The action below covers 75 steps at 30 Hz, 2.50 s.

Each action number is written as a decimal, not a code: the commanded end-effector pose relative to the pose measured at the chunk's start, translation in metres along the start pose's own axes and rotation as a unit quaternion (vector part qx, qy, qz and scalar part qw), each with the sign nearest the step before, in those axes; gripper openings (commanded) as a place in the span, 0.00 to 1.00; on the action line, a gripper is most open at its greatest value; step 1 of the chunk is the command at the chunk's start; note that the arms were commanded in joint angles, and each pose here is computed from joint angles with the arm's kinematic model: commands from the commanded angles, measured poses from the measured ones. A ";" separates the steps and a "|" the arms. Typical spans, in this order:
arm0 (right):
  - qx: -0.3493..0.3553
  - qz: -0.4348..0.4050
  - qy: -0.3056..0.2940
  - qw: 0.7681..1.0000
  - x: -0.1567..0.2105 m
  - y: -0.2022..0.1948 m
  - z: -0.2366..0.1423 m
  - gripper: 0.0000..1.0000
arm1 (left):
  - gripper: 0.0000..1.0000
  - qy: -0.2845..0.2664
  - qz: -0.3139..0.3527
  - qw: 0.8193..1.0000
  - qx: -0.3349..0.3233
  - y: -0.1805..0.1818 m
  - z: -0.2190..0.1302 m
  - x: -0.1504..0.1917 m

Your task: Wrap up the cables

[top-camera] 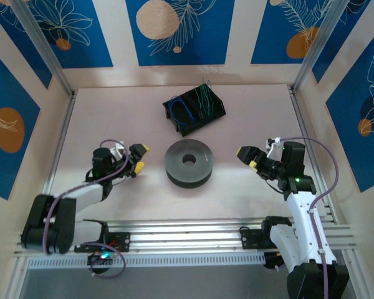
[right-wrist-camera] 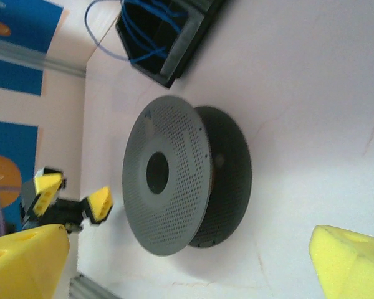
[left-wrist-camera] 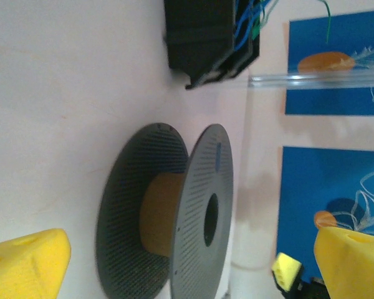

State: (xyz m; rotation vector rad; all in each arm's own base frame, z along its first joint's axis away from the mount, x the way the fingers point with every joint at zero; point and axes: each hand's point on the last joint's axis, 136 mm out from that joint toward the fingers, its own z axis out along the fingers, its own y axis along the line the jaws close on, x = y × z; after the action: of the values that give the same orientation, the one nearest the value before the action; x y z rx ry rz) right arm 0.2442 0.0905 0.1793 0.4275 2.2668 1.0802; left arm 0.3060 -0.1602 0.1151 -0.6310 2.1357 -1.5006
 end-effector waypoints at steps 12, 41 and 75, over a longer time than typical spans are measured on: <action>-0.047 0.005 0.076 0.996 0.038 0.007 0.009 0.89 | 0.56 0.139 0.004 0.979 0.148 -0.047 0.094 0.055; -0.024 -0.134 0.112 0.984 0.012 0.088 0.046 0.99 | 0.00 0.038 0.285 0.930 -0.229 -0.129 -0.068 0.012; 0.092 -0.104 0.125 0.982 -0.072 0.158 0.342 0.51 | 0.00 0.021 0.345 0.849 -0.400 -0.094 -0.076 -0.030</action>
State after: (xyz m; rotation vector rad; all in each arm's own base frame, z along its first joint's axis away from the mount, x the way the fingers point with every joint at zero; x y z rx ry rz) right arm 0.5170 0.3535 0.1597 0.0696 2.5688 0.7955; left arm 0.2864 -0.1047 0.2263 -0.0459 2.6205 -0.1640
